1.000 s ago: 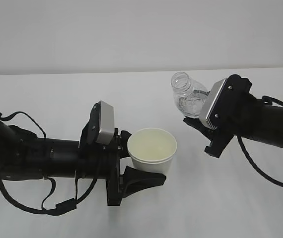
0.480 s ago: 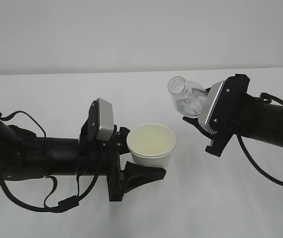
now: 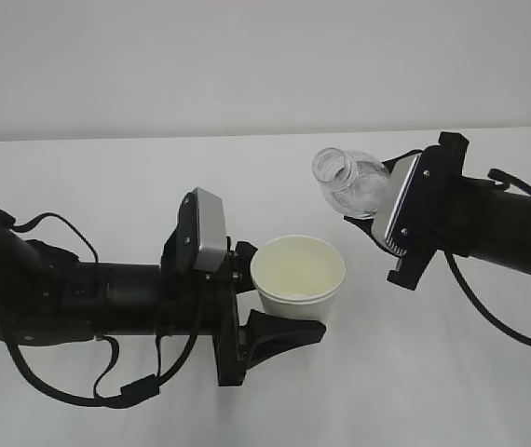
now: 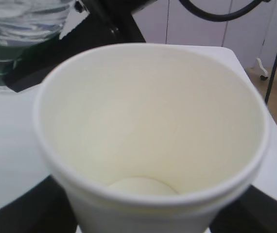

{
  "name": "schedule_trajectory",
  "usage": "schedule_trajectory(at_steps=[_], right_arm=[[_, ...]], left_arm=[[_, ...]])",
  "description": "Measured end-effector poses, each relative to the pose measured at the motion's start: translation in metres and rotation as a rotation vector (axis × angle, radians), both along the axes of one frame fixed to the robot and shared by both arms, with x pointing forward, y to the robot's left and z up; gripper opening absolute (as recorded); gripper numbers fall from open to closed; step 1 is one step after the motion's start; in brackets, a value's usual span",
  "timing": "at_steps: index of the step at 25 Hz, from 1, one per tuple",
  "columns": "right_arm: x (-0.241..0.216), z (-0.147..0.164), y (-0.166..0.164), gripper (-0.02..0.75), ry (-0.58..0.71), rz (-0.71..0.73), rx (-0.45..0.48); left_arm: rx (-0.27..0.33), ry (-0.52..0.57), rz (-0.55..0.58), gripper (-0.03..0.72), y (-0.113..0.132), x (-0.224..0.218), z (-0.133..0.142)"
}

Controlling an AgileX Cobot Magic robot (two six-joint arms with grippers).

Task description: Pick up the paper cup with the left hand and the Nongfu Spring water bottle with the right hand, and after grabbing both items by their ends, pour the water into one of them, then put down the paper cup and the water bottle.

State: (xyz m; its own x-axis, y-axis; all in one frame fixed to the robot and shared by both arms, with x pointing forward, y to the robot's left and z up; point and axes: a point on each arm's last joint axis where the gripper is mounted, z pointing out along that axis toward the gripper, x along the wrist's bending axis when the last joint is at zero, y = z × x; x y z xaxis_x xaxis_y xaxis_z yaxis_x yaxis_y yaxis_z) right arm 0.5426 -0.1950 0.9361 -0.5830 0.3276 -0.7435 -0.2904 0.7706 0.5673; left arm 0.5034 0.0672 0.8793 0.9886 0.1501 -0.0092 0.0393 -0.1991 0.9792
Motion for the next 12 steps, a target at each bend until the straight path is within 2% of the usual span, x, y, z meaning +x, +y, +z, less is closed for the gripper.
schedule_trajectory(at_steps=[12], right_arm=[[0.0003,0.0029,0.0014,0.456,-0.09,0.05,-0.066]], left_arm=[[-0.004,-0.001,0.011,0.503,-0.0005,0.0007,0.0004]])
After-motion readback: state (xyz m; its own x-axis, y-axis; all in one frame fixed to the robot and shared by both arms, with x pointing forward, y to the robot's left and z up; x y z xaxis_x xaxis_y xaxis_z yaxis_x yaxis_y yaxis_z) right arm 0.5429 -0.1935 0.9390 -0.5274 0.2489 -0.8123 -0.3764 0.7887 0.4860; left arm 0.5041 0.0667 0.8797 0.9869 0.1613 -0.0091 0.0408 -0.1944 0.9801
